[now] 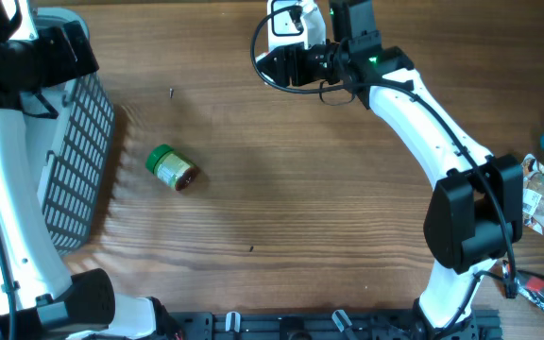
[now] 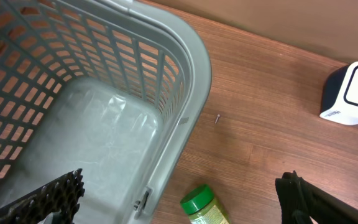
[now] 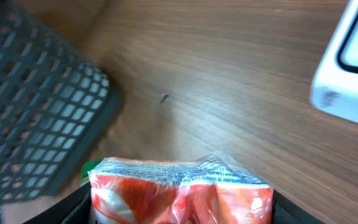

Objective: Scan the item barcode

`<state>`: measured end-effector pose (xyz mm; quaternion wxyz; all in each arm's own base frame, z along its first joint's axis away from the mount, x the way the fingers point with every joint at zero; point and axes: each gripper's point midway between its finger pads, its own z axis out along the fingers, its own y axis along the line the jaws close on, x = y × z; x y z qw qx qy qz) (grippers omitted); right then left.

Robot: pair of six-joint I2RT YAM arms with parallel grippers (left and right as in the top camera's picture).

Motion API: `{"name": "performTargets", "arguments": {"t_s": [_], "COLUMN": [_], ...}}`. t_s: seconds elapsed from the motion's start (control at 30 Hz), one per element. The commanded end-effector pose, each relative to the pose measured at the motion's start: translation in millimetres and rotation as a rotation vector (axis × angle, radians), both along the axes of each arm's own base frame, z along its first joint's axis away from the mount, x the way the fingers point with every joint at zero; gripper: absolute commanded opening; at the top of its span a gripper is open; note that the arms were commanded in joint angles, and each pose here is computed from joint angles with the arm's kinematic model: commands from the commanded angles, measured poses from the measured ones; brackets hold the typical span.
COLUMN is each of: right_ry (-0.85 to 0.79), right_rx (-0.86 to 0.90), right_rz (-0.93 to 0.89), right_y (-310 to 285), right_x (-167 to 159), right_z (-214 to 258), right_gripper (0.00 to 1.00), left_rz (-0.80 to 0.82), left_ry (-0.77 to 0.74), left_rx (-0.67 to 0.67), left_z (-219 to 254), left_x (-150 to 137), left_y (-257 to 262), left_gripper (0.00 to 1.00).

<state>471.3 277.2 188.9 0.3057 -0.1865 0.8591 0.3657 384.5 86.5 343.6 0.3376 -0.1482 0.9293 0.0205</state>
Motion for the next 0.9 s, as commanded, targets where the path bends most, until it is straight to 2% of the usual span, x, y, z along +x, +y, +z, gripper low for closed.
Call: {"name": "performTargets", "arguments": {"t_s": [0.0,0.33,0.5,0.87], "right_ry": [-0.096,-0.215,-0.343,-0.621], "right_rx": [-0.072,-0.209,-0.245,-0.15], "right_rz": [-0.075,-0.166,-0.2,-0.324], "right_y": [-15.1,-36.8,-41.9,-29.2], "right_x": [16.6,39.1,57.9,131.5], "right_z": [13.2,12.1,25.9,8.1], "right_gripper": [0.7,0.7,0.69,0.72], "left_rz": [-0.012,-0.012,-0.012,-0.012], "left_ry": [-0.011,-0.011,-0.011,-0.011], "left_rx": [0.009,0.009,0.009,0.009], "left_z": [3.9,3.9,3.9,3.9], "left_x": [0.7,0.7,0.7,0.7], "left_y": [0.7,0.7,0.7,0.7], "left_gripper": [1.0,1.0,1.0,1.0]}}
